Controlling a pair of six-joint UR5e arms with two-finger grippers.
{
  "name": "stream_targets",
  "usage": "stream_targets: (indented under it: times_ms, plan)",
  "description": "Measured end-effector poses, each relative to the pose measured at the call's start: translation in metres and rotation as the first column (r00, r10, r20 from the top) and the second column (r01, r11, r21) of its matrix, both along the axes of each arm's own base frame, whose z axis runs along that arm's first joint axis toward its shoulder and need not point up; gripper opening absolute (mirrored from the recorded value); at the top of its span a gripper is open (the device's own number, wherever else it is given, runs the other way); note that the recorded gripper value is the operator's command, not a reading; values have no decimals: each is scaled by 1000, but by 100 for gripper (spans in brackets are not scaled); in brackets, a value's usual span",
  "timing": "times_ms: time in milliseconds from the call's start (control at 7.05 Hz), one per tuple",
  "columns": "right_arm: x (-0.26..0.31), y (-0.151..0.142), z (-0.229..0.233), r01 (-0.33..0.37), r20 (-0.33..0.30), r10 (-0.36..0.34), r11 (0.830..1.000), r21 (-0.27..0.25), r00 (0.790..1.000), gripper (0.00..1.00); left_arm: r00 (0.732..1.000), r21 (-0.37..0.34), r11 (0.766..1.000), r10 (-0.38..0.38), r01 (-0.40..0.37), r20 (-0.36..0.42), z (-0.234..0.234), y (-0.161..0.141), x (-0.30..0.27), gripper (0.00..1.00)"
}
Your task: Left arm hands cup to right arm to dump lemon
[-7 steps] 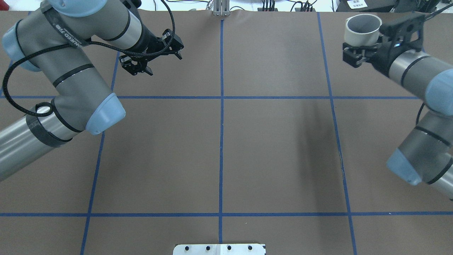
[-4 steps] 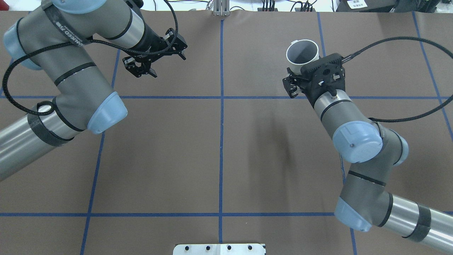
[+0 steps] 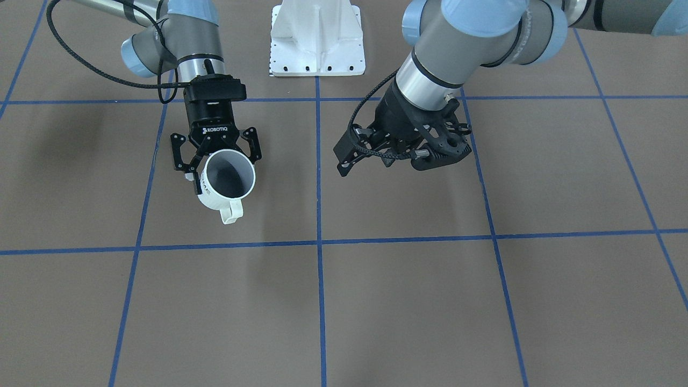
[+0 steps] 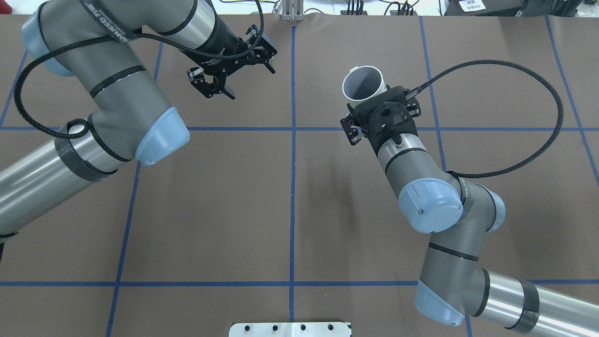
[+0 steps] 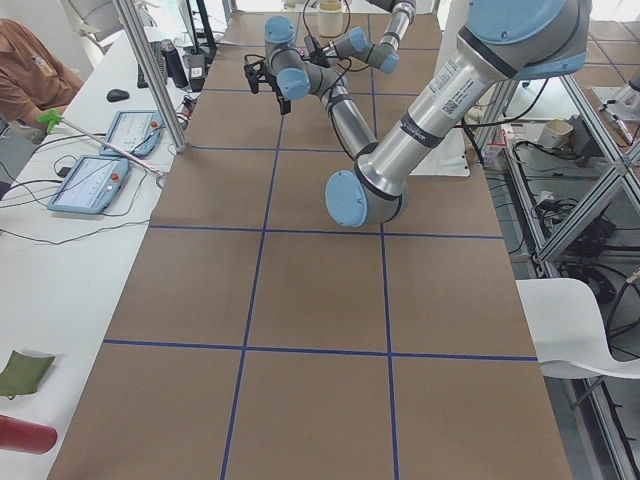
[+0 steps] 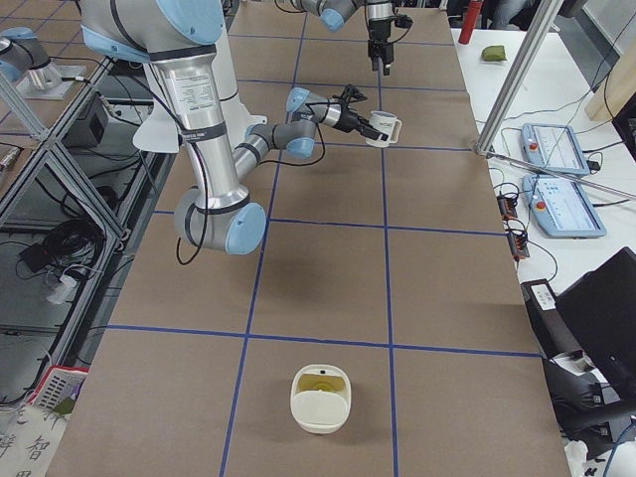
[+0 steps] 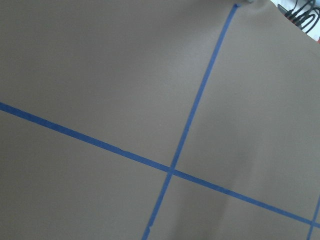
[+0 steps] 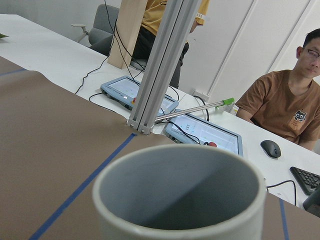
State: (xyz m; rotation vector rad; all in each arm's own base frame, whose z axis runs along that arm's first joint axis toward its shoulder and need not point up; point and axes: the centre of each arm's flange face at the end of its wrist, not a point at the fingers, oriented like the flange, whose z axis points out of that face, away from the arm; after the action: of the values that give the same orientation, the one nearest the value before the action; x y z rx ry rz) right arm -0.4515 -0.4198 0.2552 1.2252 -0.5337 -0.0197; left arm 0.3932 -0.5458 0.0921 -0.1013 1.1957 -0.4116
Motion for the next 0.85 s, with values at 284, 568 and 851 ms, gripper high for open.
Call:
stream_targets:
  times_ms: [284,568,851]
  plan:
    - [-10,1,-17,9,-16,-9,1000,0,1000,8,999,-24,1000,8,-9,-31,-36,-7,10,100]
    - [-14,2,-23,10,-25,-10,1000,-2,1000,8,998,-26,999,36,-38,-52,-63,-11,39,98]
    - [-14,3,-25,7,-23,-8,1000,-1,1000,8,995,-14,999,47,-48,-83,-65,-16,59,87]
